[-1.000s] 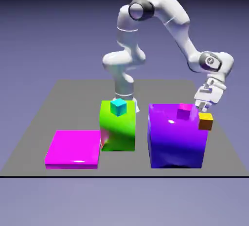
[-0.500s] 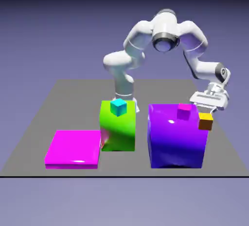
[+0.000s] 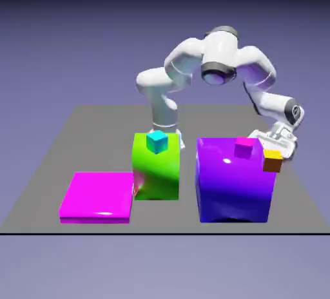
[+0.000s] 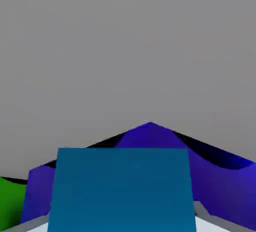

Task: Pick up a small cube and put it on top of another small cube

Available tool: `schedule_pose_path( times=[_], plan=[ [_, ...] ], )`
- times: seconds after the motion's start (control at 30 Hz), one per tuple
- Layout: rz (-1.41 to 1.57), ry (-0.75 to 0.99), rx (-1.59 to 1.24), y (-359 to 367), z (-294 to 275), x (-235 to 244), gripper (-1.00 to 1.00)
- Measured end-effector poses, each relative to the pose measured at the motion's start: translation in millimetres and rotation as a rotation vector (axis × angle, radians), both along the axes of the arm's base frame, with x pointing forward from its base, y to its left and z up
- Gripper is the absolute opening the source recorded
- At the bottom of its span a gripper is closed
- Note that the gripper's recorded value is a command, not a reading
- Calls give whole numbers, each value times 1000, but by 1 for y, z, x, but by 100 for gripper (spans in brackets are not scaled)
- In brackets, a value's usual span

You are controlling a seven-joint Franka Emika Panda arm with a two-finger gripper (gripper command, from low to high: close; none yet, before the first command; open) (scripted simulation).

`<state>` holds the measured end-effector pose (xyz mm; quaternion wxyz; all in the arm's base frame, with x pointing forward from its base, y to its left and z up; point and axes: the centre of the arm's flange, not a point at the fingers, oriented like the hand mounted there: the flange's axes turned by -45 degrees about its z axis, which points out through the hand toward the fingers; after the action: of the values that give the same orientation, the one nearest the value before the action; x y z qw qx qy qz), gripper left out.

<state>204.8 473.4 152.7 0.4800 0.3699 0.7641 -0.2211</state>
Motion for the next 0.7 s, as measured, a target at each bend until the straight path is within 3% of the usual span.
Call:
schedule_pose_path(
  times=[0.3, 0.6, 0.7],
  plan=[
    [-223, -17, -9, 22, 104, 137, -100],
    [-456, 29, 19, -14, 223, 249, -100],
    [-454, 27, 19, -29, 207, 254, -100]
  ],
)
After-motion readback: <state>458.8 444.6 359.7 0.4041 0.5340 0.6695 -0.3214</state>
